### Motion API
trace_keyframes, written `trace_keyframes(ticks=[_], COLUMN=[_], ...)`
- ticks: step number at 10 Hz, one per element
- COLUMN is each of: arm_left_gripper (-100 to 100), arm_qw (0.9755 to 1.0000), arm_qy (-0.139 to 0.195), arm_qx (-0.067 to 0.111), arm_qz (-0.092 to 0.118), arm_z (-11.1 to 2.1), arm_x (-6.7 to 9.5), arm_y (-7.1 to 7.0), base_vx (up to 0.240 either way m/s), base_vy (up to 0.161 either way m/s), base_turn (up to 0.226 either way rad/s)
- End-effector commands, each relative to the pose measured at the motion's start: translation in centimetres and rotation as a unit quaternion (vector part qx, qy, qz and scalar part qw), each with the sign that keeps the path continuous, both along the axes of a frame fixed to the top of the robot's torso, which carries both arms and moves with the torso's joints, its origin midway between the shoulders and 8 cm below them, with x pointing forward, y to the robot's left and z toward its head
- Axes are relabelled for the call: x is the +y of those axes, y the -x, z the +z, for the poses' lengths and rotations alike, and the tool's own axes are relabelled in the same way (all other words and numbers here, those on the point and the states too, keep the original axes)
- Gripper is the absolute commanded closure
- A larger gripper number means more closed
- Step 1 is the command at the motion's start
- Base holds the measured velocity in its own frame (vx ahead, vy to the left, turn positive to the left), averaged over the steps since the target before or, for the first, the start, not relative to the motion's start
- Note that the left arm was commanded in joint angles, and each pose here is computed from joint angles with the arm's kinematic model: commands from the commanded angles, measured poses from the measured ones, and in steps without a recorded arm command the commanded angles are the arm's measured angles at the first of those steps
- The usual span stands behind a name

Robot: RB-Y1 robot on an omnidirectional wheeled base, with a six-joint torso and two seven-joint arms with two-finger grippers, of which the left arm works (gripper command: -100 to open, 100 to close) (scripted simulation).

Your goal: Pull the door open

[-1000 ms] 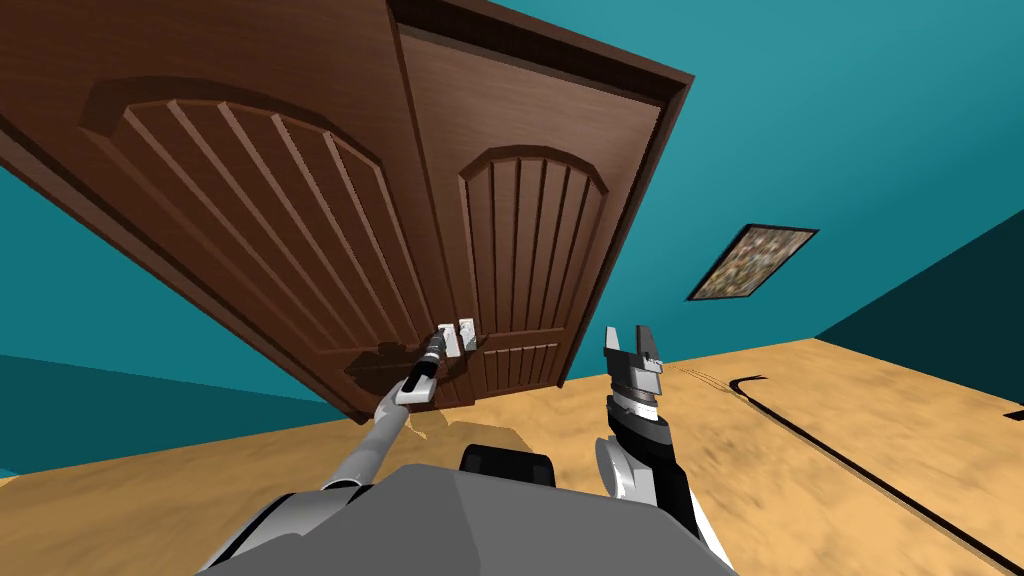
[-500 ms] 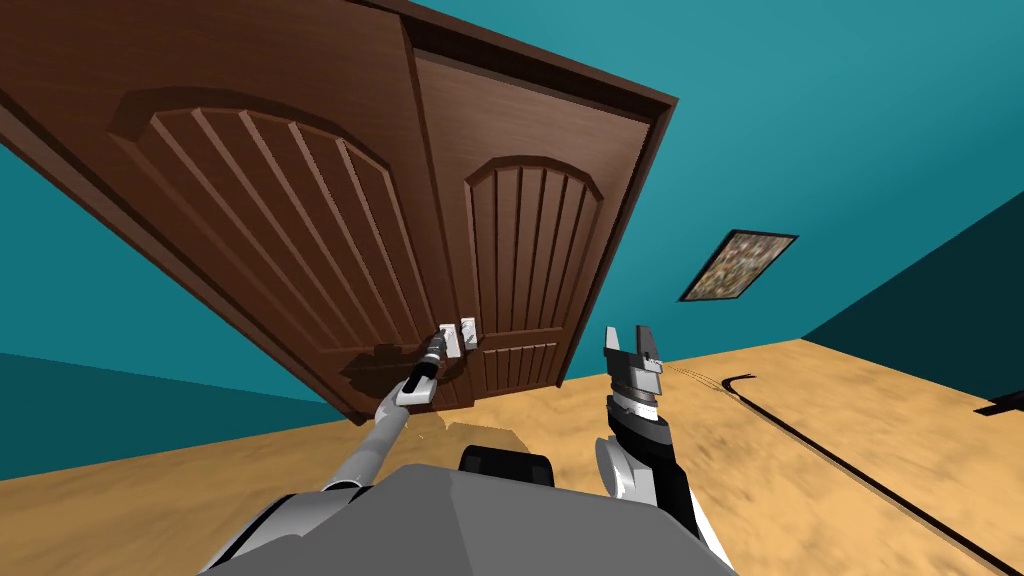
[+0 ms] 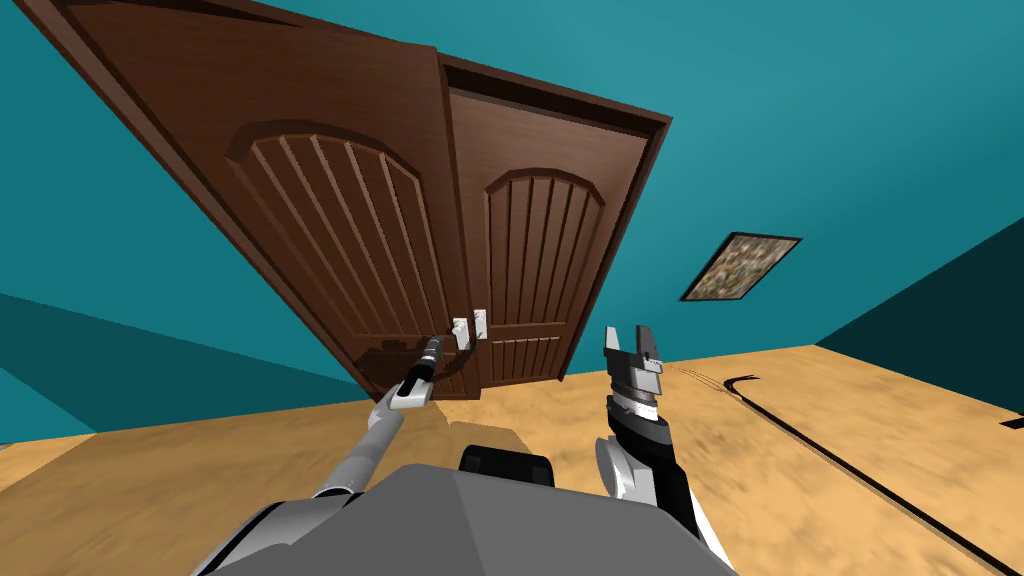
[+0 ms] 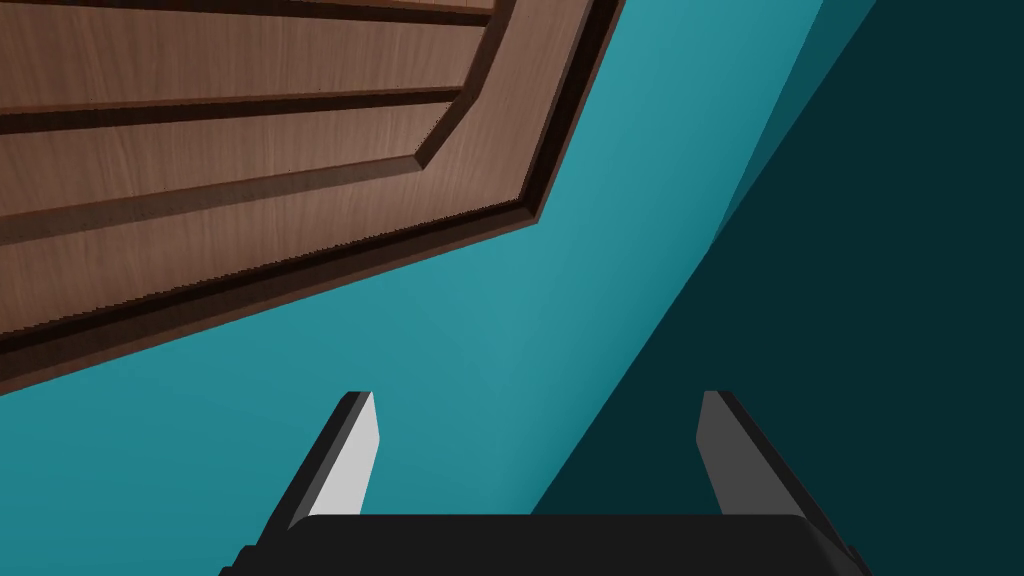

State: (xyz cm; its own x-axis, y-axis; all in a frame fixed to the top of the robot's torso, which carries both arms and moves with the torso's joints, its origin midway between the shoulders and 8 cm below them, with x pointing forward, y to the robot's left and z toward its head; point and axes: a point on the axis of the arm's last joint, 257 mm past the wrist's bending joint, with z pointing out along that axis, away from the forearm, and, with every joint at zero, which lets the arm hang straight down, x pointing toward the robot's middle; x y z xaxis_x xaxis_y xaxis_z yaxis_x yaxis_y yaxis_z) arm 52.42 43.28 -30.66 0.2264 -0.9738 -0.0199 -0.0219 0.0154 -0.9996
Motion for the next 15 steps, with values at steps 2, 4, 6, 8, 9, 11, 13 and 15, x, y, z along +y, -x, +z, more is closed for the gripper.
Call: trace_keyframes(ticks=[2,4,6,8,9,11,13,15], arm_left_gripper=[-100,-100,-100,-100,-100,-100,-100,-100], arm_qw=[0.9999,0.9996,0.9995,0.9999,1.0000,1.0000,0.9999,0.9998], arm_qy=[0.004,0.006,0.007,0.003,0.002,0.001,0.003,0.003], arm_qx=[-0.005,-0.008,-0.010,0.003,0.005,0.003,-0.006,-0.007], arm_qz=[-0.015,-0.027,-0.029,-0.010,-0.007,-0.006,-0.015,-0.017], arm_z=[0.5,0.8,1.1,-0.2,-0.3,-0.3,0.4,0.4], arm_x=[-1.6,-2.9,-3.1,-0.9,-0.5,-0.6,-1.7,-1.9], arm_y=[-0.7,-1.1,-1.2,0.1,0.3,0.2,-0.6,-0.8], base_vx=[-0.201,-0.188,-0.142,0.065,0.141,0.181,0.210,0.137], base_vy=[-0.048,-0.063,-0.034,0.136,0.125,0.082,-0.022,-0.084], base_turn=[-0.061,-0.061,-0.028,0.142,0.012,-0.024,-0.107,-0.066])
